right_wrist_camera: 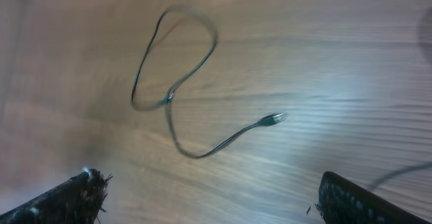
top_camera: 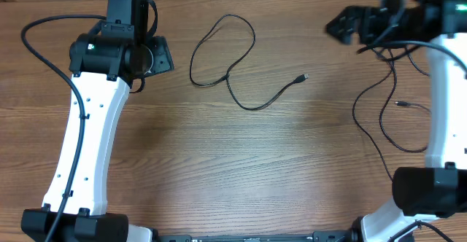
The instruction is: Untangle cables
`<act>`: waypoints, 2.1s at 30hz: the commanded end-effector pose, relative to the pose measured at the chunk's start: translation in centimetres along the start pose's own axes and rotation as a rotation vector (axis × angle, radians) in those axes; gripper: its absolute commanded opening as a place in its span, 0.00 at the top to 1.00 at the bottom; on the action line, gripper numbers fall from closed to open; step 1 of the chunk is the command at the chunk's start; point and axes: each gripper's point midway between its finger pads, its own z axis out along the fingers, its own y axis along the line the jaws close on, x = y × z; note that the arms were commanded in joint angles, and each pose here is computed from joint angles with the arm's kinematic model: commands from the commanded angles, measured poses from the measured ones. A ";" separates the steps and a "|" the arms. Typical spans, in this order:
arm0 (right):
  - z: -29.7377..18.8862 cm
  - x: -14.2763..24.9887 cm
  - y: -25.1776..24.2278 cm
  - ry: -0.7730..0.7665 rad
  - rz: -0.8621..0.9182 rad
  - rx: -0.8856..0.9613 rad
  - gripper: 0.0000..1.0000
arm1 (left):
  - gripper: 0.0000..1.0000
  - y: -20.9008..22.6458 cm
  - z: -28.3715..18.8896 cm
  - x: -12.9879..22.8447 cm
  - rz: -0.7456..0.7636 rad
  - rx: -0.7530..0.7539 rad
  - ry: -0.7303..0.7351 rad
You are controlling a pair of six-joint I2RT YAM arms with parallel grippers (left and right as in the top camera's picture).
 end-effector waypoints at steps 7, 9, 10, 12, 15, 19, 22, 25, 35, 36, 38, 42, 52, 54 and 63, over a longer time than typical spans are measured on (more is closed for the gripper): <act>11.4 4.8 5.9 0.111 -0.230 -0.032 0.02 | 0.25 3.1 3.2 1.5 -0.101 -0.186 0.088; 13.5 5.3 6.7 0.089 -0.281 -0.007 0.05 | 0.25 3.1 3.4 1.7 -0.098 -0.189 0.100; 14.6 5.5 7.0 0.074 -0.292 0.012 0.04 | 0.25 3.1 3.5 1.7 -0.098 -0.190 0.102; 16.5 6.1 8.0 0.047 -0.345 0.031 0.03 | 0.25 3.2 3.5 1.7 -0.098 -0.191 0.104; 19.1 7.3 9.5 -0.004 -0.429 0.074 0.02 | 0.25 3.2 3.5 1.7 -0.099 -0.192 0.103; 20.2 7.4 9.7 -0.075 -0.366 0.171 0.01 | 0.25 3.8 3.5 1.5 -0.108 -0.207 0.098; 20.1 6.8 10.4 -0.112 -0.311 0.183 0.00 | 0.24 4.6 3.5 1.5 -0.126 -0.218 0.104; 19.7 6.9 10.9 -0.087 -0.305 0.151 0.00 | 0.24 5.3 3.5 1.5 -0.143 -0.223 0.117; 21.9 11.2 9.8 0.100 -0.298 0.145 0.00 | 0.23 5.0 3.6 1.9 -0.156 -0.192 0.144; 22.5 12.0 9.4 0.131 -0.320 0.154 0.00 | 0.23 4.9 3.6 2.0 -0.156 -0.184 0.148; 23.5 13.6 8.4 0.199 -0.364 0.170 0.00 | 0.23 4.8 3.6 2.1 -0.157 -0.177 0.154; 24.8 15.7 6.4 0.289 -0.384 0.221 0.01 | 0.23 4.9 3.5 2.4 -0.151 -0.182 0.165; 24.0 15.2 2.0 0.150 0.223 0.506 0.03 | 0.23 4.9 3.5 2.4 -0.151 -0.183 0.168; 24.2 15.3 2.2 0.133 0.383 0.484 0.00 | 0.23 4.9 3.5 2.5 -0.151 -0.184 0.169; 25.1 14.0 2.2 0.038 0.659 0.453 0.14 | 0.24 5.1 3.4 2.9 -0.148 -0.191 0.185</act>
